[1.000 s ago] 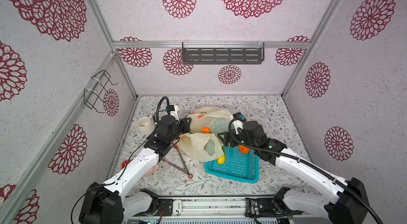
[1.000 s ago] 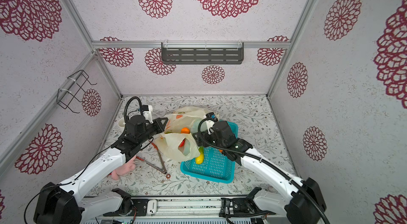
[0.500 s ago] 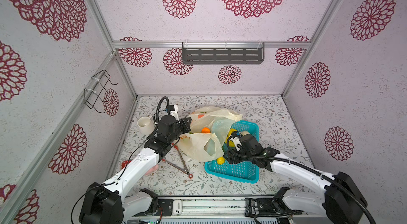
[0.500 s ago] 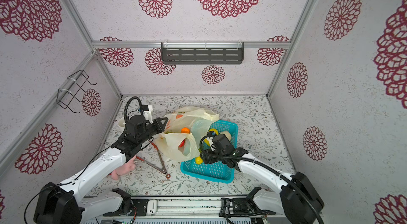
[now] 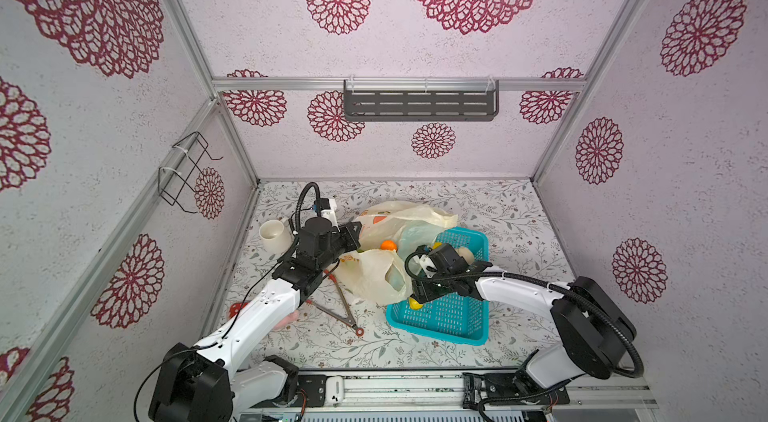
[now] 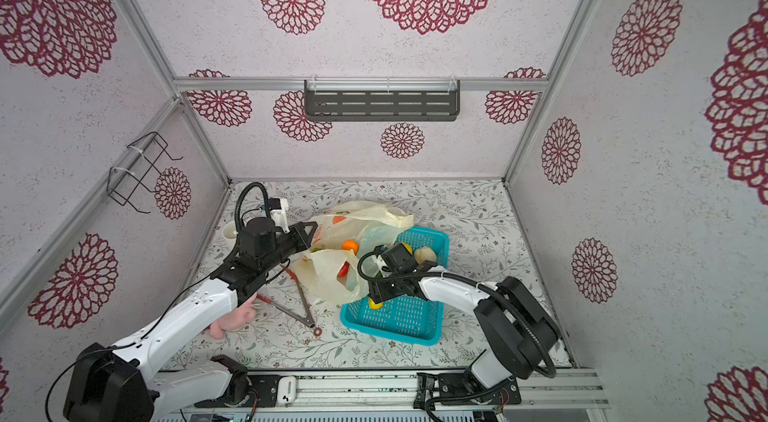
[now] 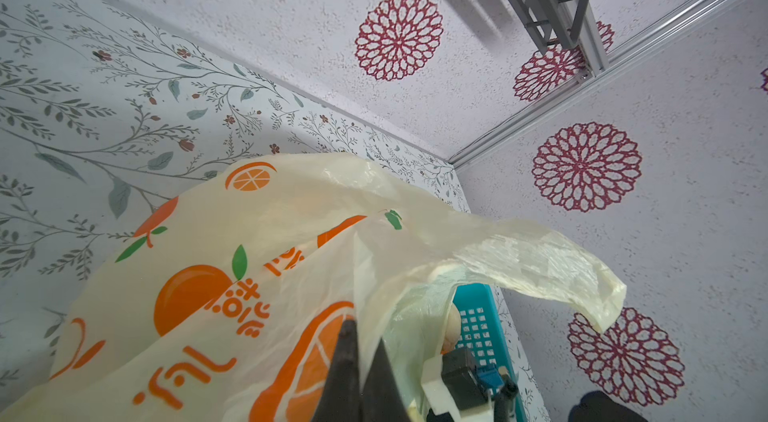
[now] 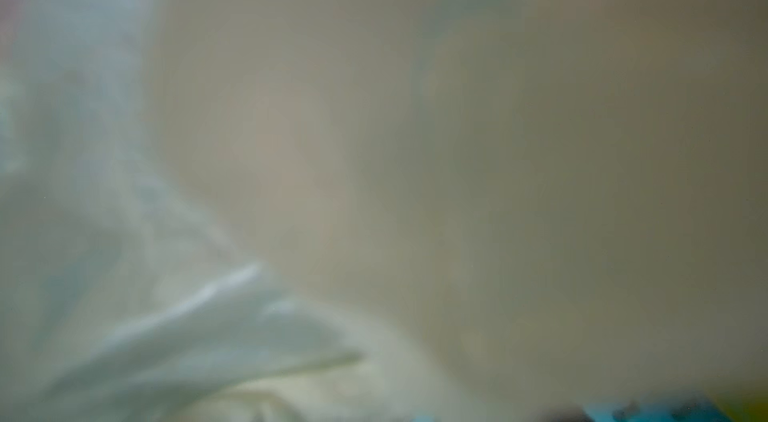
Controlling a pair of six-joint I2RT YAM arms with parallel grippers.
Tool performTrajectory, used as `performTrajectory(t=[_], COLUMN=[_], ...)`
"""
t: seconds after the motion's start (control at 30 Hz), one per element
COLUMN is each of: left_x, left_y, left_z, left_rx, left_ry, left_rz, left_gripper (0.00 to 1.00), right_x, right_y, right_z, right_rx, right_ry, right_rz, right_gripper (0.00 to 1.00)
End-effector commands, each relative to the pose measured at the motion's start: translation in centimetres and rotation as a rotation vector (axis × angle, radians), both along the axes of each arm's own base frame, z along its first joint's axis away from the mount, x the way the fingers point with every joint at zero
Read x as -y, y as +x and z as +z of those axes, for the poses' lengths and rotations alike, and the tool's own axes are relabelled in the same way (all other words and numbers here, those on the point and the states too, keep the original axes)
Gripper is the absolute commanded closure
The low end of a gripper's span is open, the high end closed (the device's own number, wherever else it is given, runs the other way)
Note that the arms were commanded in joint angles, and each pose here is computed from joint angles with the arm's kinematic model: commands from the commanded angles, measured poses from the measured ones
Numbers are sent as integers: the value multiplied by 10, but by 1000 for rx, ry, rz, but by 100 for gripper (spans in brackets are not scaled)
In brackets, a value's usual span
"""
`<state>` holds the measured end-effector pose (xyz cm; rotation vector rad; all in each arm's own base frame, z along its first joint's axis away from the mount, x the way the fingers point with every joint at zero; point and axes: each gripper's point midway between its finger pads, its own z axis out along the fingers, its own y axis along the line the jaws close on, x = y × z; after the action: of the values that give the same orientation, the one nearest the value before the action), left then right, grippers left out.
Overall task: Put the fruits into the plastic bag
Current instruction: 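Grasp the green cucumber with the right gripper and drop it into the bag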
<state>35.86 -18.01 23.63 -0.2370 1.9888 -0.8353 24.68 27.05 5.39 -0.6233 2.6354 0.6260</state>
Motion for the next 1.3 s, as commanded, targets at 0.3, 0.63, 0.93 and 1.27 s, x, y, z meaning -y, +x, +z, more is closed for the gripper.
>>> performTrajectory(t=[0.3,0.63,0.93,1.27], left_x=[4,7,9,12], left_y=[3,5,4,0], left_z=[7,7,2,5], left_rx=[11,14,1,8], left_ry=[12,18,11,11], left_rz=[-9,-19,-16,-15], left_gripper=[100,100,100,100], right_x=[34,41,5,-55], right_y=[-5,-13,26,111], right_z=[-9,75,135,142], right_rx=[11,170,301,345], right_ry=[-90,97,222,269], right_rz=[-95,-58,-13,-95], right_gripper=[58,59,58,56])
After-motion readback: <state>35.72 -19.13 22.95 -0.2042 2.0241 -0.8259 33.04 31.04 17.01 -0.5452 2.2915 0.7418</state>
